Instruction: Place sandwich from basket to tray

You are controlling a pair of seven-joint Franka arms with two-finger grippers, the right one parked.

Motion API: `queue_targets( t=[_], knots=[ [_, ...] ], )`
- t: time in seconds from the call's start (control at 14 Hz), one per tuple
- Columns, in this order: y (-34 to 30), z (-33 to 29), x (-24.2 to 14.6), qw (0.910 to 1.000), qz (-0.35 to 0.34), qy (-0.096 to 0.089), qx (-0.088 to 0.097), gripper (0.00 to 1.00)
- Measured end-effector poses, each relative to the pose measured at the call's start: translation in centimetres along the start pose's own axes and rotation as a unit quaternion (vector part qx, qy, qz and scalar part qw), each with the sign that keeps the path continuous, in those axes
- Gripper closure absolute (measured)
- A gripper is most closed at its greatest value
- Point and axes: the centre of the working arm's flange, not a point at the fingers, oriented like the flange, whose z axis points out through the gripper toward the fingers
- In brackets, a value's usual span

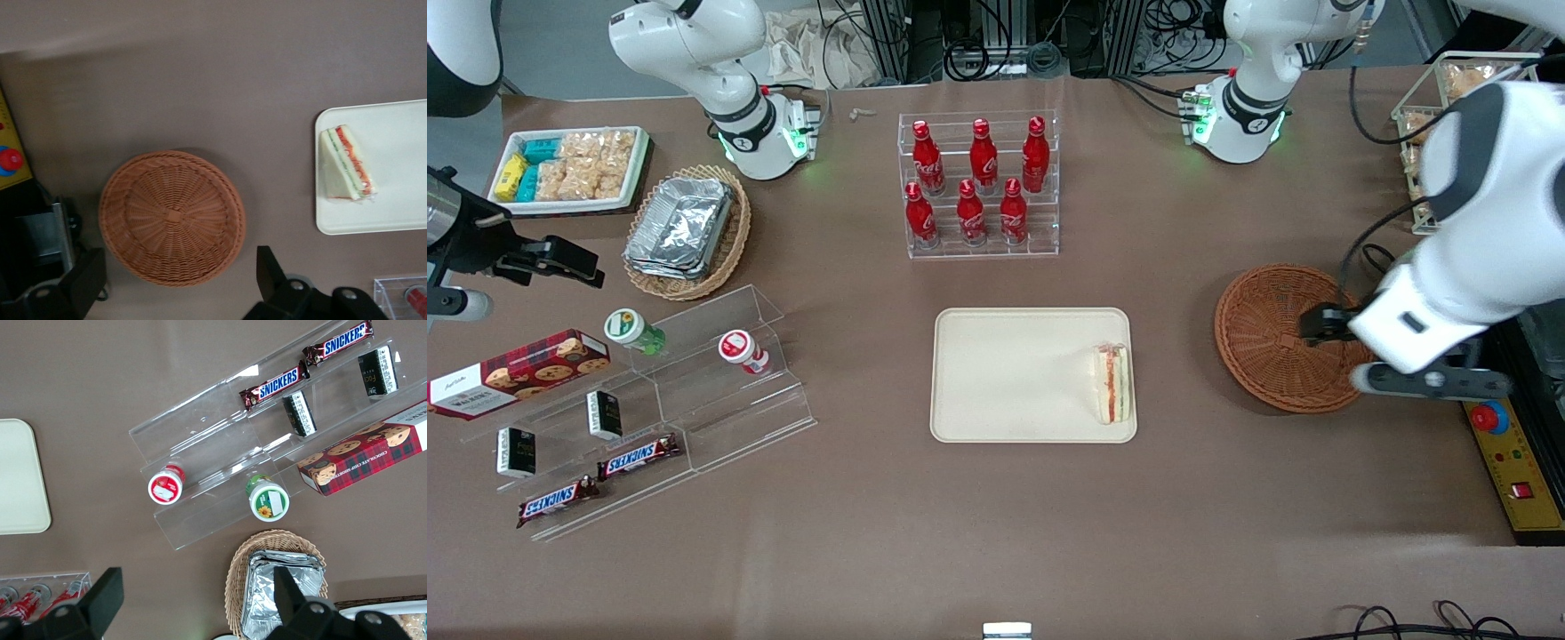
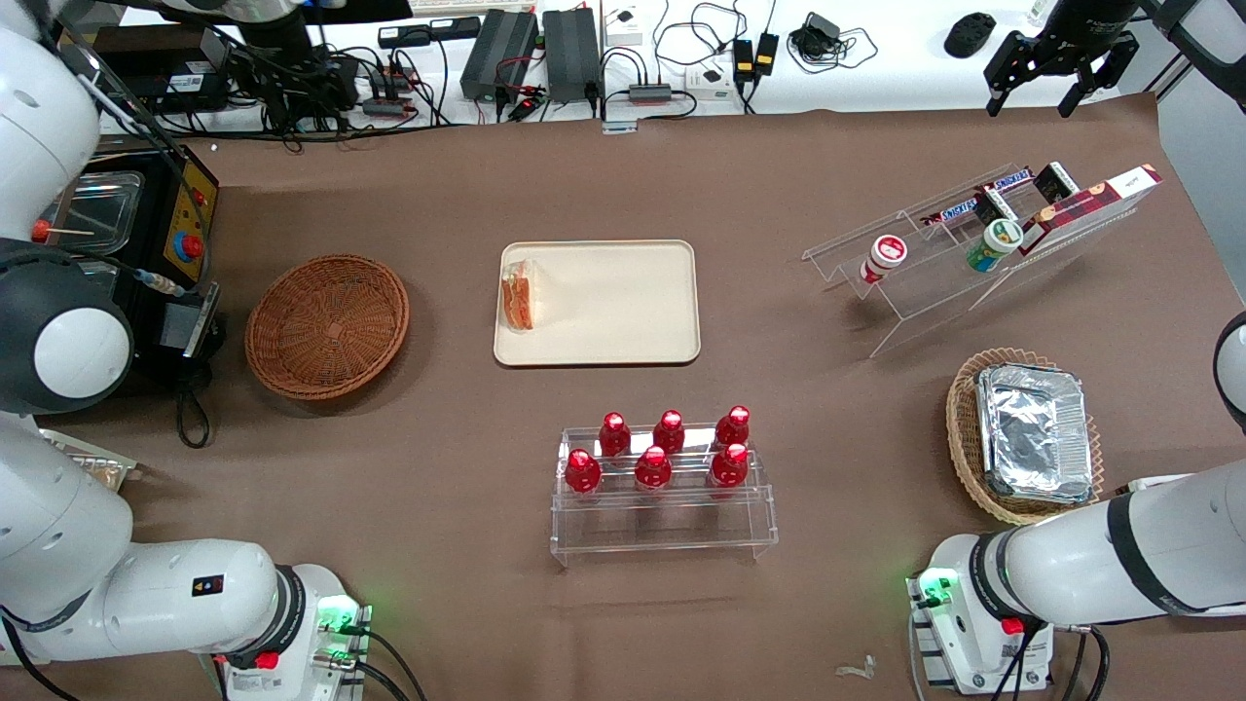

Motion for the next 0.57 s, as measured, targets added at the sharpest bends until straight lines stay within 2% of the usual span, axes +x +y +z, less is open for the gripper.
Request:
queue_targets(
  t=[0.29,0.57],
  knots=[
    [-5.3,-2.1,-0.2,0.9996,-0.023,0.016,0.000,0.00],
    [-5.1,-0.6,0.6,0.9998,-0.018,0.004,0.006,0.00]
  ],
)
